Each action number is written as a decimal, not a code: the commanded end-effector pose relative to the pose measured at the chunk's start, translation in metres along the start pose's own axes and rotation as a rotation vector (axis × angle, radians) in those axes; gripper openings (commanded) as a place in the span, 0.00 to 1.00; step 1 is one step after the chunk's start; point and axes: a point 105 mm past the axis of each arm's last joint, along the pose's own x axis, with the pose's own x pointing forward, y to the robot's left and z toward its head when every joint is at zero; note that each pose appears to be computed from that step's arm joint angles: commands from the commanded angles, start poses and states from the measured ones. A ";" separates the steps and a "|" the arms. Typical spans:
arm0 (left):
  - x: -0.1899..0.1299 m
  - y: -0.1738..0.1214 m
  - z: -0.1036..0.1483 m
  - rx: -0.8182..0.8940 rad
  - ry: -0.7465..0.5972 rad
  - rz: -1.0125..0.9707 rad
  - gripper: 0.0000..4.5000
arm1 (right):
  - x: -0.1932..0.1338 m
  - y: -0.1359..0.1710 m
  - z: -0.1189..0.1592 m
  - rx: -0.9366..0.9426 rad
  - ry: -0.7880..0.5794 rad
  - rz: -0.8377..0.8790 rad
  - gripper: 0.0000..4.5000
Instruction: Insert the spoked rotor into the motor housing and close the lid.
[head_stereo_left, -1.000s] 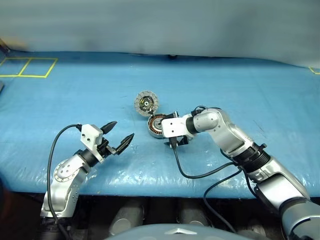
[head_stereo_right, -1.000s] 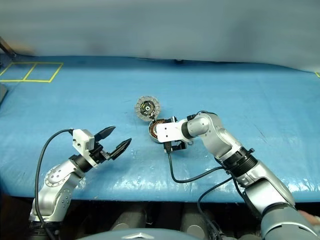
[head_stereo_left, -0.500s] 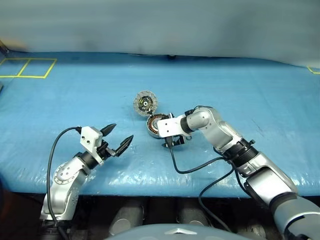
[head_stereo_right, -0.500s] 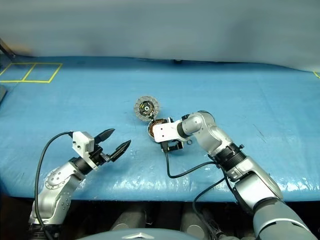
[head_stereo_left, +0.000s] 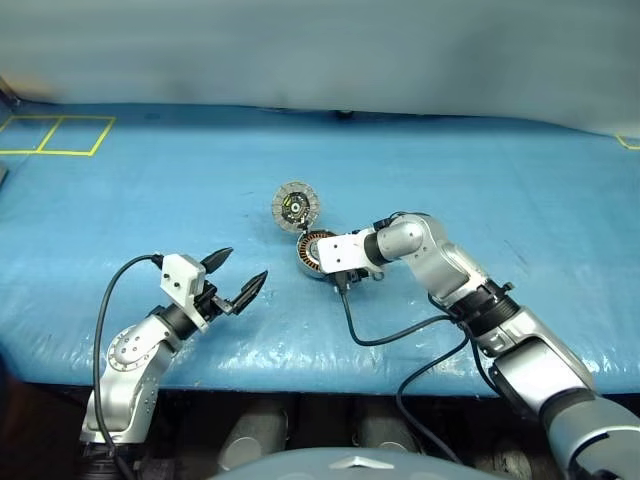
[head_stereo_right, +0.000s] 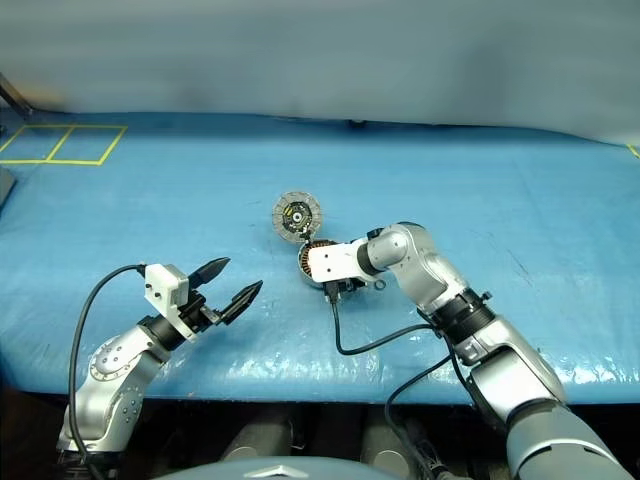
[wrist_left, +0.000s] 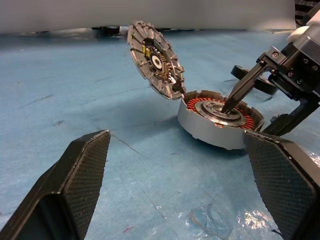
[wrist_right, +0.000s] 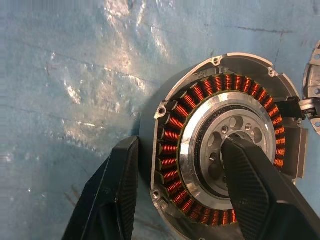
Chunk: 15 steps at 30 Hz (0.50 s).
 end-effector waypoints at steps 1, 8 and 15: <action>0.002 -0.004 0.012 0.031 -0.037 -0.020 1.00 | -0.003 0.012 0.016 0.040 -0.072 -0.019 0.48; 0.002 -0.005 0.011 0.032 -0.032 -0.026 1.00 | -0.004 0.032 0.024 0.154 -0.090 -0.086 0.48; 0.002 -0.005 0.011 0.031 -0.028 -0.030 1.00 | -0.010 0.041 0.024 0.201 -0.023 -0.190 0.48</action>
